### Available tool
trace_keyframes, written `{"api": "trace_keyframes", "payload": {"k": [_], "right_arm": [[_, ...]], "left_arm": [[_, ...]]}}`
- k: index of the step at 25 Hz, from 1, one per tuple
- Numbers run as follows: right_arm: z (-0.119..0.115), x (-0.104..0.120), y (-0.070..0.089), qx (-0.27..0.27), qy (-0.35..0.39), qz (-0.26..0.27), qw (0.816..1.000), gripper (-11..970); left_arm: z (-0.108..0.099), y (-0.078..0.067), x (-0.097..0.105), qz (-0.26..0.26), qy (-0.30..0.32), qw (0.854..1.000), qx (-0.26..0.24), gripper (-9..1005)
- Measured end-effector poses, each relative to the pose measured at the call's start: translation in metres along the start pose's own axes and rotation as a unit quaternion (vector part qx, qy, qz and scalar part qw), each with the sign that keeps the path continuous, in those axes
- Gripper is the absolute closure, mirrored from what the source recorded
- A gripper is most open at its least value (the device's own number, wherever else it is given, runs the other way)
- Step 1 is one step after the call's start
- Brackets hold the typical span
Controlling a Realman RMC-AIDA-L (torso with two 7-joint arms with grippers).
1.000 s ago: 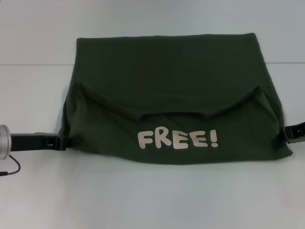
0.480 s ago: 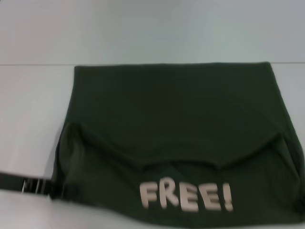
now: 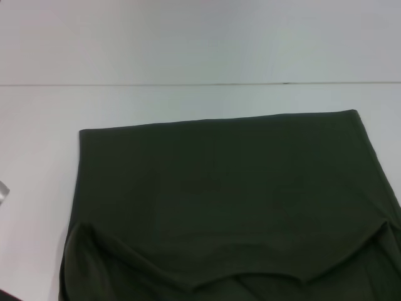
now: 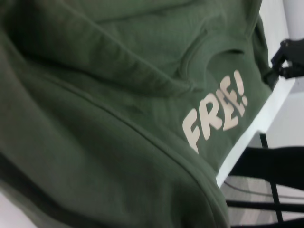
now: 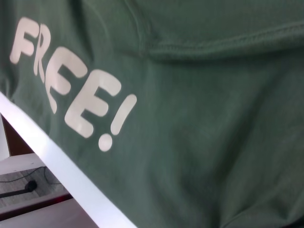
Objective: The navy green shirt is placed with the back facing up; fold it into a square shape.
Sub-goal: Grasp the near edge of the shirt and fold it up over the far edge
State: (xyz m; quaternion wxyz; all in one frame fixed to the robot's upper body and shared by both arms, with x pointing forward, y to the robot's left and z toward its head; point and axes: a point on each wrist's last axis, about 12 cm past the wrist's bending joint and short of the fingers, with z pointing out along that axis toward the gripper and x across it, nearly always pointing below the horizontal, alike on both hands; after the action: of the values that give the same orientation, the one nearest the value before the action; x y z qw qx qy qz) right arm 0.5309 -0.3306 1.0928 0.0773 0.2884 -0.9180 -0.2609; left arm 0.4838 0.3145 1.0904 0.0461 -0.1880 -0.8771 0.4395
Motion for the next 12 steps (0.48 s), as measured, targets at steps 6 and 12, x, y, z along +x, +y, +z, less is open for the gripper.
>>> {"api": "trace_keyframes", "payload": {"k": [6, 12], "right_arm": [[-0.002, -0.004, -0.001, -0.004, -0.027, 0.003, 1.0, 897], [-0.023, -0.006, -0.006, -0.027, -0.122, 0.038, 0.991, 892]], "left_arm": [[0.0, -0.001, -0.004, 0.002, -0.018, 1.0, 0.008, 951], [-0.019, -0.005, -0.019, -0.001, -0.093, 0.995, 0.029, 951]]}}
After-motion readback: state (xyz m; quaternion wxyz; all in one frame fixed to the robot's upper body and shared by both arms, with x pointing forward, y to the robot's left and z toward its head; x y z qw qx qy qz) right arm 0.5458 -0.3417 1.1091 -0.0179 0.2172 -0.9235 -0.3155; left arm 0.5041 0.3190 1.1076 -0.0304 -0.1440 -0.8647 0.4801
